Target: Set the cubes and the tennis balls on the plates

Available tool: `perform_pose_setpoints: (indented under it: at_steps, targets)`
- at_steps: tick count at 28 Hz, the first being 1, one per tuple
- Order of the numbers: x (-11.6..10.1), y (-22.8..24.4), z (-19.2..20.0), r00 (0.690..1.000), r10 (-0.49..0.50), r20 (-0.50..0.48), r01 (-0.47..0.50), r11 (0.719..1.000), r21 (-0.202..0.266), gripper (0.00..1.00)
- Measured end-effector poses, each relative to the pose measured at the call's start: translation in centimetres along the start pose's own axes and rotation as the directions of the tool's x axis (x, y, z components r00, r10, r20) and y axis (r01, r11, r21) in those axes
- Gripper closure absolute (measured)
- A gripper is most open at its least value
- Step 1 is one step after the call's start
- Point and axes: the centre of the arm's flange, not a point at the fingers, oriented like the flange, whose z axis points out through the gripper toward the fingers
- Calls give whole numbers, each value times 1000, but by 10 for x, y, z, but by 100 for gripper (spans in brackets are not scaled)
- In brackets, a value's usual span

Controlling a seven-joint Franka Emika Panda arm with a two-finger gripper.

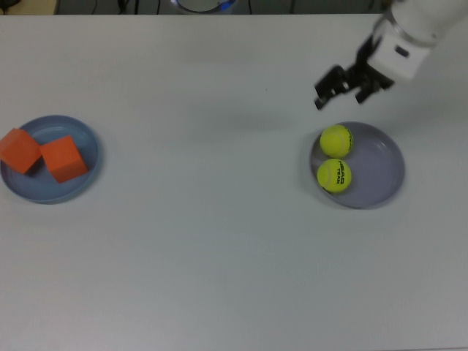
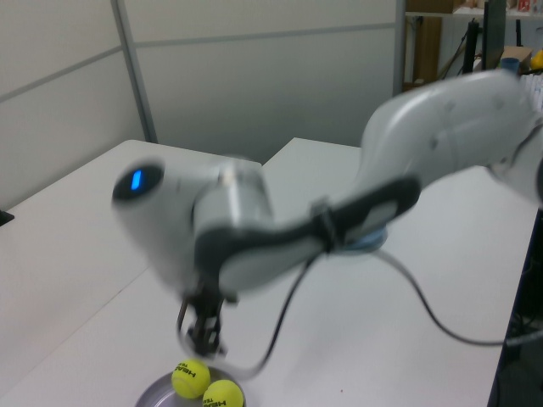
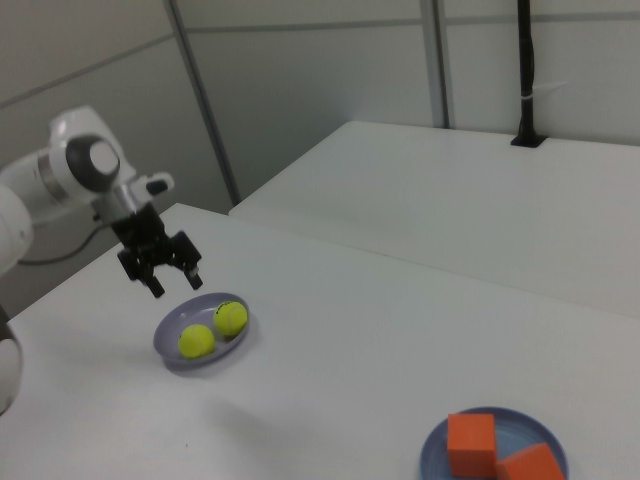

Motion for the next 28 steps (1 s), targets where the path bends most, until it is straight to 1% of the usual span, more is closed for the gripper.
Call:
perform_pose_setpoints:
  at_steps: [2, 5, 6, 7, 10, 12, 16, 22, 28]
  targets:
    - [-18, 42, -30, 1000, 23, 12, -23, 999, 40, 0]
    - [-44, 95, -65, 998, 68, 11, -69, 994, 85, 0]
    - [-54, 112, -76, 996, 86, 12, -87, 992, 96, 0]
    - [-69, 133, -89, 993, 113, 17, -115, 987, 109, 0]
    - [-96, 168, -107, 986, 164, 40, -168, 978, 123, 0]
    - [-113, 186, -112, 977, 200, 74, -208, 970, 126, 0]
    - [-128, 211, -110, 962, 246, 122, -261, 958, 120, 0]
    - [-145, 255, -121, 936, 338, 101, -349, 929, 123, 0]
    - [-159, 272, -132, 920, 383, 83, -391, 913, 116, 0]
